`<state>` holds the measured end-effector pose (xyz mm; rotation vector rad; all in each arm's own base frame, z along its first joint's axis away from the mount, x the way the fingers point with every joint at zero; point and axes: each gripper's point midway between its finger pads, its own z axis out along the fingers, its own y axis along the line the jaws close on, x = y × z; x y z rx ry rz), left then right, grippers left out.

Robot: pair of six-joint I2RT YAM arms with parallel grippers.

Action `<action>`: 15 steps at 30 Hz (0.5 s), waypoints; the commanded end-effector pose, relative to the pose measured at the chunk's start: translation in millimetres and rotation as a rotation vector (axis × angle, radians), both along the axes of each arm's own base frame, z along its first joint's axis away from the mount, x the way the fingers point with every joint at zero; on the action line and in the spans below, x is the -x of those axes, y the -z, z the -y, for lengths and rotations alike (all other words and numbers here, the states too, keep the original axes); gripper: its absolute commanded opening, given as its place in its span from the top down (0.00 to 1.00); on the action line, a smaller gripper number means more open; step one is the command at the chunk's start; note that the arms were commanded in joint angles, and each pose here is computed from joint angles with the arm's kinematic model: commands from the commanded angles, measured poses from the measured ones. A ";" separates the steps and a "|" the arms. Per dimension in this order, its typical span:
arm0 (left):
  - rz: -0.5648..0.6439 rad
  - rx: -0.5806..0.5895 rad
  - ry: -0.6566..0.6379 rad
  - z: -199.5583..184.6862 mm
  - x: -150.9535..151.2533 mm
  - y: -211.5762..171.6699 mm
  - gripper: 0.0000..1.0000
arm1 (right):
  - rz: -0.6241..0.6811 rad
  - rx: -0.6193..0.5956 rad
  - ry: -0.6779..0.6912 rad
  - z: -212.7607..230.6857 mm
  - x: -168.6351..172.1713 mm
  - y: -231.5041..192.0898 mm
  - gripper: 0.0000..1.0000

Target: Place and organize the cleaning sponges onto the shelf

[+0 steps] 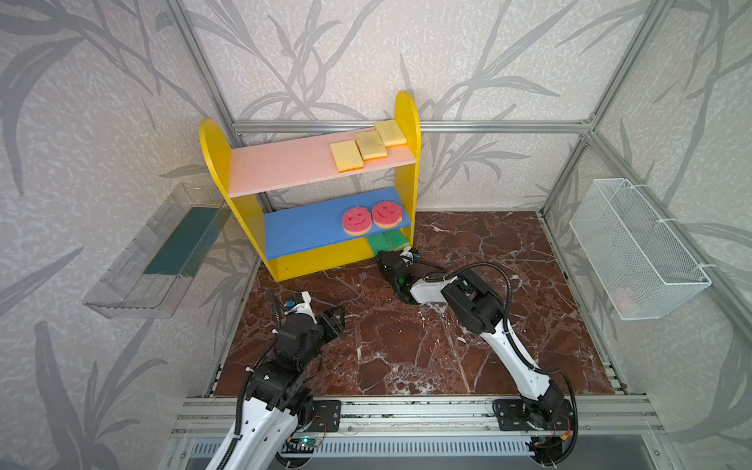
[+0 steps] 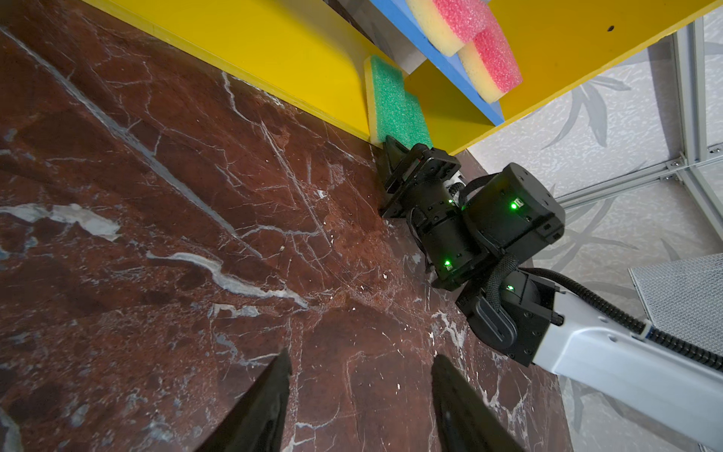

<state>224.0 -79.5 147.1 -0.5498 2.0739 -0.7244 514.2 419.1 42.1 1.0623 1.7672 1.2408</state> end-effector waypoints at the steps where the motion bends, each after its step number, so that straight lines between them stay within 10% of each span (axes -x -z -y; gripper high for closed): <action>1: 0.003 -0.007 0.011 0.9 3.1 -10.6 0.40 | 0.033 0.005 0.010 -3.2 -3.5 -30.1 0.65; 15: -0.003 -0.016 -0.017 -4.5 4.5 -7.6 0.40 | 0.140 0.013 -0.176 -11.3 -7.4 -50.3 0.33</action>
